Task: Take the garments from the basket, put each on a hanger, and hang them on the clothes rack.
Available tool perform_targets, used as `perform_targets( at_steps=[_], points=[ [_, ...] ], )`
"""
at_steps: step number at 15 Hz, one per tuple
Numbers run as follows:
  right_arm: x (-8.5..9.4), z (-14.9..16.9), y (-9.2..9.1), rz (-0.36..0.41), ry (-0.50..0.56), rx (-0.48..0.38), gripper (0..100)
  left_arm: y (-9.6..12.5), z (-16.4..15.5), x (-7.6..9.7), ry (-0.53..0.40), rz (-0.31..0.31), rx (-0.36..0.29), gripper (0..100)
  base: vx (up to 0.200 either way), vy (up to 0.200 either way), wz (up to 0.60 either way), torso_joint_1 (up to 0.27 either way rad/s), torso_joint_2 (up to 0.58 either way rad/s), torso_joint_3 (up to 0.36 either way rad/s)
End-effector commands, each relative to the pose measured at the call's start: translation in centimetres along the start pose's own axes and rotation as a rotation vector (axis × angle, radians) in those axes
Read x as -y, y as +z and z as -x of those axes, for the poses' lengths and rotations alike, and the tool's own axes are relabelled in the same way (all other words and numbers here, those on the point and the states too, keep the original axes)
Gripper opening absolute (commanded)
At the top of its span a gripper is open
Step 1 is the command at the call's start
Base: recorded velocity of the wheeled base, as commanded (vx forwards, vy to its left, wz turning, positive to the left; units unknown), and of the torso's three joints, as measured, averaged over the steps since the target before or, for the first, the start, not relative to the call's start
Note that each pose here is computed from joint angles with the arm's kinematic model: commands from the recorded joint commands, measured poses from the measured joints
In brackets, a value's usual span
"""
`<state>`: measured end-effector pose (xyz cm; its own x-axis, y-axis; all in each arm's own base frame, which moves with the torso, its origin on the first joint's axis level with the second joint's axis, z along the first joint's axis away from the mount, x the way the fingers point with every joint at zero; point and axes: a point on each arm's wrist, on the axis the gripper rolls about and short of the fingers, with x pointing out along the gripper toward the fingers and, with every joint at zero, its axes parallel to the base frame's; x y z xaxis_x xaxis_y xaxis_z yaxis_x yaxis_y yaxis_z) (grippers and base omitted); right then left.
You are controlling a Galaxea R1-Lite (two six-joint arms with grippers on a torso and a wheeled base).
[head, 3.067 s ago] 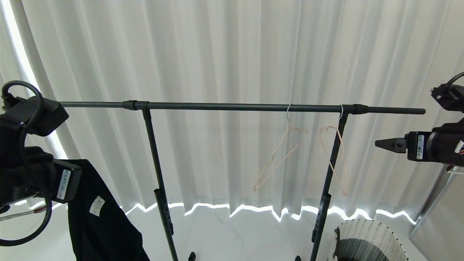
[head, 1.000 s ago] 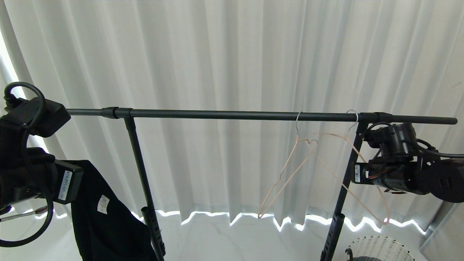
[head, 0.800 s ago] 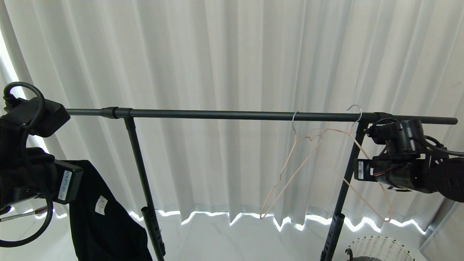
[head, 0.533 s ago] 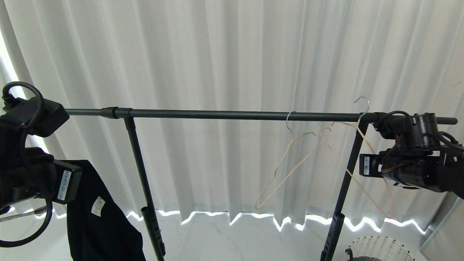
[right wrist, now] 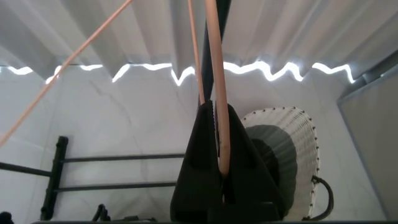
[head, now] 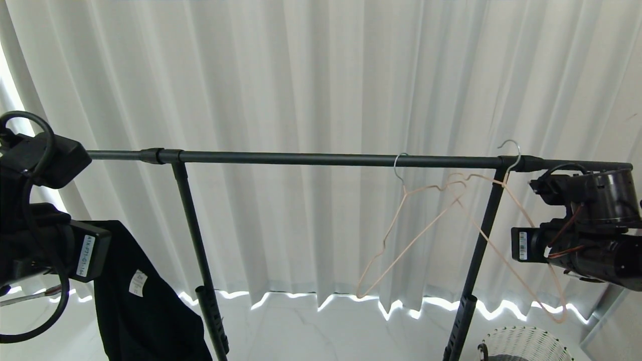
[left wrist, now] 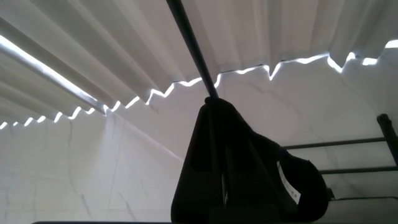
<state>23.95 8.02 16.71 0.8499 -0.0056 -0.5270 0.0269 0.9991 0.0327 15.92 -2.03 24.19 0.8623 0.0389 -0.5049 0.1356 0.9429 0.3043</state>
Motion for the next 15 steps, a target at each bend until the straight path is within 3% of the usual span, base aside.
perform_targets(
  at_steps=[1,13,15],
  points=[
    [-0.1,0.8,-0.5,0.009,0.004,0.004,0,0.0,0.1,0.0,0.003,0.001,0.003,0,0.000,0.000,0.00,0.000,0.00,0.000],
    [1.0,1.6,-6.3,0.062,-0.043,-0.104,0,-0.1,0.2,-0.1,0.005,0.004,0.006,0,0.000,0.000,0.00,0.000,0.00,0.000],
    [0.9,1.4,-6.6,0.069,-0.039,-0.113,0,-0.1,0.3,-0.1,0.005,0.004,0.007,0,0.000,0.000,0.00,0.000,0.00,0.000]
  ],
)
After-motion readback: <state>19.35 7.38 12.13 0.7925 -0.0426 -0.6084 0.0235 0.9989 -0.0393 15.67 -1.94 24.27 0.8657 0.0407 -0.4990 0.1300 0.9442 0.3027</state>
